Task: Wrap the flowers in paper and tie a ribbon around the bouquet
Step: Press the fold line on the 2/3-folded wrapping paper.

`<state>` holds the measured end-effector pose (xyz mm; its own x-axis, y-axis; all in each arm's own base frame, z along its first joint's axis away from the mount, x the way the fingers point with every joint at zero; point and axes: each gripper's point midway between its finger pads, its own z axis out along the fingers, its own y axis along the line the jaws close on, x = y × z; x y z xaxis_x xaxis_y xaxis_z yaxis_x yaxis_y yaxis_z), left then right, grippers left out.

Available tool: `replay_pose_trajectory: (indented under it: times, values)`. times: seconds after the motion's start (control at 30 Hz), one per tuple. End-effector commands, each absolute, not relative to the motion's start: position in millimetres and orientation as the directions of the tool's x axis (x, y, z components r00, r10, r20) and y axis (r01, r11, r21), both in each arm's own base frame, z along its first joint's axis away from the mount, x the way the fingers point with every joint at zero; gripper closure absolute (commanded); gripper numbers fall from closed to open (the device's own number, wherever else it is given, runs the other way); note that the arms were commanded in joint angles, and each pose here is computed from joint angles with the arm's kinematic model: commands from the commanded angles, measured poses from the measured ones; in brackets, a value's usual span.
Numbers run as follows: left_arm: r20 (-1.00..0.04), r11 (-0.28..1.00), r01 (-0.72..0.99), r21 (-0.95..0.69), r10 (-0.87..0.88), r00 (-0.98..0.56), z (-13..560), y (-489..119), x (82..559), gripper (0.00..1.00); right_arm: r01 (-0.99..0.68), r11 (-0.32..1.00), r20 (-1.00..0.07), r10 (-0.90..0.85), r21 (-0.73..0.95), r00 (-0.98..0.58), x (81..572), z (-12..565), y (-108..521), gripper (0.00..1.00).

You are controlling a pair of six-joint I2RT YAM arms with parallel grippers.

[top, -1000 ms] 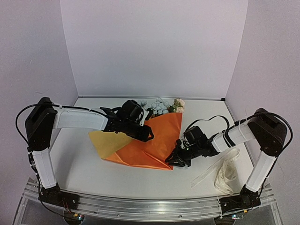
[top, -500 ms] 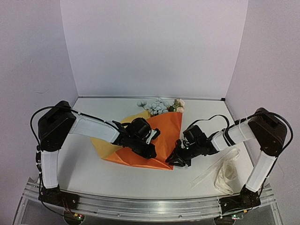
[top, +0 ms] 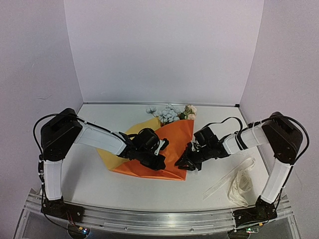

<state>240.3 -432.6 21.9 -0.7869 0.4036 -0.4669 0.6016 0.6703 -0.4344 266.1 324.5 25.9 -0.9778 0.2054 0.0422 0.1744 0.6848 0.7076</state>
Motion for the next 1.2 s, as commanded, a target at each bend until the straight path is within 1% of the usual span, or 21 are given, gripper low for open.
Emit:
replay_pose_trajectory:
  times: [0.0, 0.17, 0.47, 1.03, 1.17]
  values:
    - [-0.377, 0.727, 0.568, -0.386, 0.438, -0.816, -14.1, -409.6, 226.8, 1.00, 0.232, 0.676, 0.066, 0.262, 0.699, -0.963, 289.4, 16.6, 312.9, 0.78]
    - [-0.366, 0.730, 0.567, -0.382, 0.444, -0.818, -18.2, -408.1, 225.5, 1.00, 0.300, 0.656, 0.095, 0.329, 0.692, -0.940, 309.6, 5.3, 304.1, 0.79]
    - [-0.350, 0.729, 0.572, -0.376, 0.460, -0.816, -22.6, -407.5, 223.9, 1.00, 0.380, 0.611, 0.084, 0.455, 0.695, -0.886, 352.3, 0.2, 278.8, 0.79]
    - [-0.338, 0.727, 0.580, -0.367, 0.476, -0.812, -24.4, -405.6, 222.2, 1.00, 0.489, 0.462, 0.113, 0.631, 0.740, -0.767, 477.4, 1.8, 232.5, 0.79]
    - [-0.333, 0.728, 0.579, -0.367, 0.478, -0.813, -25.1, -405.6, 221.8, 1.00, 0.502, 0.461, 0.107, 0.649, 0.732, -0.753, 498.8, 1.8, 222.6, 0.79]
